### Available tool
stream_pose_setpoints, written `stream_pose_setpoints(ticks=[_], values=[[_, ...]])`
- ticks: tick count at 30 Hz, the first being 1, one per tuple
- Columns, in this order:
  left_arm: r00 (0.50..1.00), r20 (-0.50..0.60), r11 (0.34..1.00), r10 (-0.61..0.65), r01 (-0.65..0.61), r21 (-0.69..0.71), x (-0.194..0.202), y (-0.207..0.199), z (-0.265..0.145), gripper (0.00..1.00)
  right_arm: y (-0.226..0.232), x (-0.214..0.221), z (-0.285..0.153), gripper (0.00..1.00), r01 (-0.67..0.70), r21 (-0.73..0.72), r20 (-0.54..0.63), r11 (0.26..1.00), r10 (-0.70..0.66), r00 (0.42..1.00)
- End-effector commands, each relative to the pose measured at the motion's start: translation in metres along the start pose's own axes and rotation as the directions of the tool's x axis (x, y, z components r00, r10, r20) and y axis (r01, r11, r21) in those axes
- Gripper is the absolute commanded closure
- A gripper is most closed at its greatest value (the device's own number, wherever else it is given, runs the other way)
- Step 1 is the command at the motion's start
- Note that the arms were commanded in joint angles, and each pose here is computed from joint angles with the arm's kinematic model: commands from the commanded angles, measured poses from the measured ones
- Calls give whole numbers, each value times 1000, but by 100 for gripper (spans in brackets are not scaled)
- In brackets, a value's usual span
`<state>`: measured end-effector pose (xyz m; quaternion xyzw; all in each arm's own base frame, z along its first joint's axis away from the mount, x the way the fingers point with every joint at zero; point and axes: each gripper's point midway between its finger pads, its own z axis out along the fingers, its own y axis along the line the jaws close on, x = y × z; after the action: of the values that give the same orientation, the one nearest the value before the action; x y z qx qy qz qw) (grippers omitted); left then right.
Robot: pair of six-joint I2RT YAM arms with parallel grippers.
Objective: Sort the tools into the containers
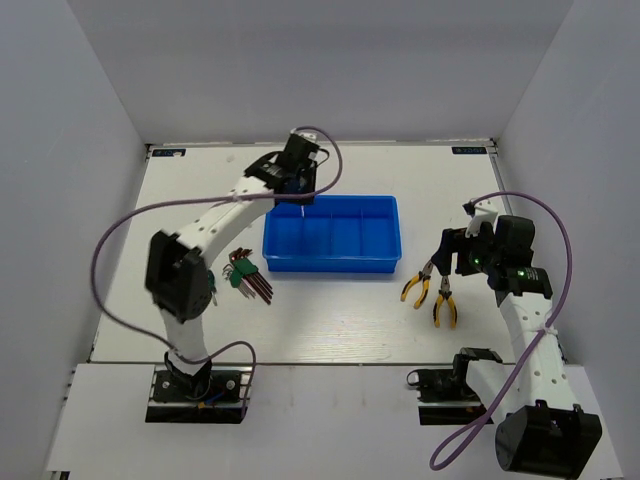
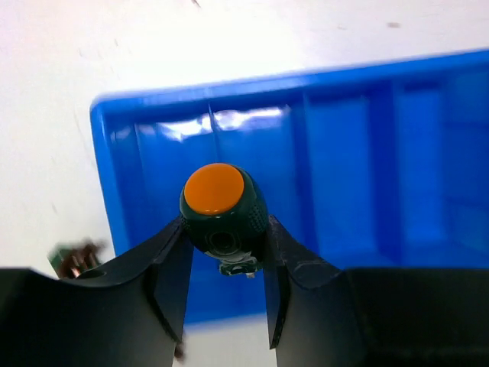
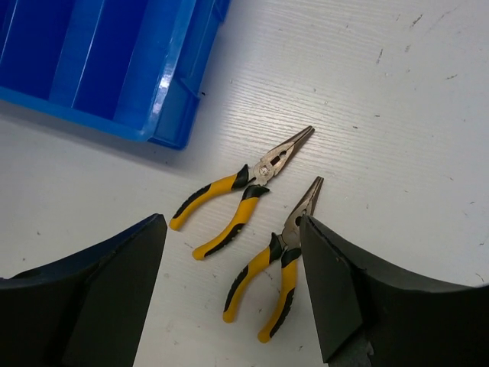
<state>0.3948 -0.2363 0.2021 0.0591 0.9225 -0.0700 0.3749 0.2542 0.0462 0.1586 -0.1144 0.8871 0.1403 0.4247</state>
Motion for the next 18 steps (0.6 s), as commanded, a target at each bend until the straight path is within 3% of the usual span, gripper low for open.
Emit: stream_pose_setpoints(ticks=[1, 12, 15, 18], values=[[972, -100, 961, 212, -226, -161, 11, 26, 37, 100, 3, -14, -6, 23, 31, -10, 37, 999, -31, 999], [980, -42, 947, 195, -200, -250, 3, 47, 50, 100, 2, -14, -7, 23, 35, -5, 37, 999, -35, 999], [972, -92, 939, 214, -231, -256, 22, 53, 56, 100, 2, -14, -7, 22, 34, -6, 36, 999, -34, 999], [967, -141, 935, 213, -244, -259, 45, 55, 61, 85, 2, -14, -8, 22, 32, -1, 37, 999, -32, 999]])
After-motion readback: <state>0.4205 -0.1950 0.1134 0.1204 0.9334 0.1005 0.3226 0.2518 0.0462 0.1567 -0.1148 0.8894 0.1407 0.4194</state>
